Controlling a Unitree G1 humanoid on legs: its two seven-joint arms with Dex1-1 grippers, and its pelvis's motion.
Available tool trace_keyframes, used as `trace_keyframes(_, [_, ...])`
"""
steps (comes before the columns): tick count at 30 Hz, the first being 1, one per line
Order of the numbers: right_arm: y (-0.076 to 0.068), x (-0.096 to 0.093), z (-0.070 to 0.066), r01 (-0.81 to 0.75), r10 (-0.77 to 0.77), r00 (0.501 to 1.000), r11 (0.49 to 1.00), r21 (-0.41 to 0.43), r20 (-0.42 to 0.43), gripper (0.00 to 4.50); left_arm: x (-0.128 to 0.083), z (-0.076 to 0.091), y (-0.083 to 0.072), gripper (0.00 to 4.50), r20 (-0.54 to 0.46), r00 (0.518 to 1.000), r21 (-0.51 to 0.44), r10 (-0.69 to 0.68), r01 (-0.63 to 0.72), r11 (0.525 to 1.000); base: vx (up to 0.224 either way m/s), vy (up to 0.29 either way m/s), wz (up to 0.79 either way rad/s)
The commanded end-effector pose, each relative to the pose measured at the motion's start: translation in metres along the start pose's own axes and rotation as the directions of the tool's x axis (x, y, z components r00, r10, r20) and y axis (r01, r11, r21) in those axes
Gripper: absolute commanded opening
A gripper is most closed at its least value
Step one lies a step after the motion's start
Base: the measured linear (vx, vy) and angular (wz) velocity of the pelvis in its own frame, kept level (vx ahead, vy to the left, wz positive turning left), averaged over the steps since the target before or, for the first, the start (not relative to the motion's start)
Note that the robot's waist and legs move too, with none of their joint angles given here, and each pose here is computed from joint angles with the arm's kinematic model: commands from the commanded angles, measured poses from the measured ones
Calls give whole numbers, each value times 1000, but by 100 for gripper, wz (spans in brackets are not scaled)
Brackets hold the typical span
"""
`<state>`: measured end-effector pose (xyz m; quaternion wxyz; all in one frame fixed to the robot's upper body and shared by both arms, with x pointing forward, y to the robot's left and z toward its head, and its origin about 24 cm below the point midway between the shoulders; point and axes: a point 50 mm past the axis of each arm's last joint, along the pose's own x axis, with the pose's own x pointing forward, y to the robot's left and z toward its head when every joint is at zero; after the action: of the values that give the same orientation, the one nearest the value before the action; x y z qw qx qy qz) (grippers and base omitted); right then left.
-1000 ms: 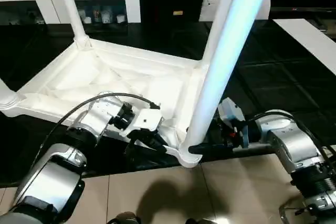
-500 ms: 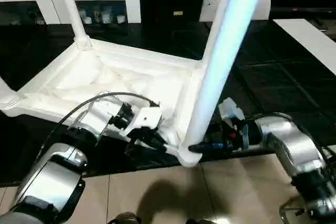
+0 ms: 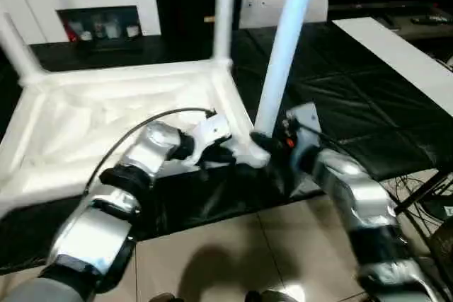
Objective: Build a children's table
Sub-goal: Rotate leg to tighten
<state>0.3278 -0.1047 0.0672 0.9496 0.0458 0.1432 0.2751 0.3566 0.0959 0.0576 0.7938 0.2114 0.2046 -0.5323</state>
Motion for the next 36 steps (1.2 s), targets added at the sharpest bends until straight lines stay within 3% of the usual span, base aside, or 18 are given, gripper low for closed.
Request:
trace_keyframes(1, [38, 17, -3, -120, 120, 992, 993, 24, -23, 191, 15, 34, -5, 0, 115, 993, 37, 0, -5, 999, 0, 0, 0])
trace_keyframes(3, [39, 17, -3, -112, 112, 994, 994, 1, -11, 191, 15, 34, -4, 0, 109, 994, 41, 16, -20, 999, 0, 0, 0])
trace_keyframes(4, [38, 15, -4, -112, 112, 994, 994, 10, 2, 247, 14, 33, -3, 0, 98, 995, 54, 22, -28, 998, 0, 0, 0])
trace_keyframes(9, [31, 6, -7, -102, 101, 995, 995, 16, 22, 289, 11, 29, -4, 0, 89, 996, 77, 8, -15, 997, 0, 0, 0])
trace_keyframes(16, [4, -21, -11, -131, 133, 990, 990, -45, 44, 358, 2, 19, -7, 0, 108, 992, 141, -65, 49, 989, 0, 0, 0])
trace_keyframes(18, [-3, -30, -9, -169, 174, 984, 982, -81, 50, 358, -1, 18, -11, 0, 123, 985, 189, -123, 99, 977, 0, 0, 0])
trace_keyframes(20, [-12, -43, -7, -246, 252, 967, 957, -151, 24, 393, -7, 11, -13, 0, 84, 978, 238, -192, 168, 957, 0, 0, 0])
trace_keyframes(22, [-16, -51, -7, -300, 306, 952, 934, -192, -2, 399, -11, 7, -14, 0, 70, 969, 241, -237, 214, 947, 0, 0, 0])
trace_keyframes(26, [-22, -64, -5, -403, 400, 915, 885, -234, -61, 441, -16, 2, -18, 0, 25, 941, 269, -338, 320, 909, 0, 0, 0])
trace_keyframes(36, [-28, -77, 2, -624, 584, 781, 732, -273, -220, 447, -23, -6, -31, 0, -105, 840, 336, -533, 534, 776, 0, 0, 0])
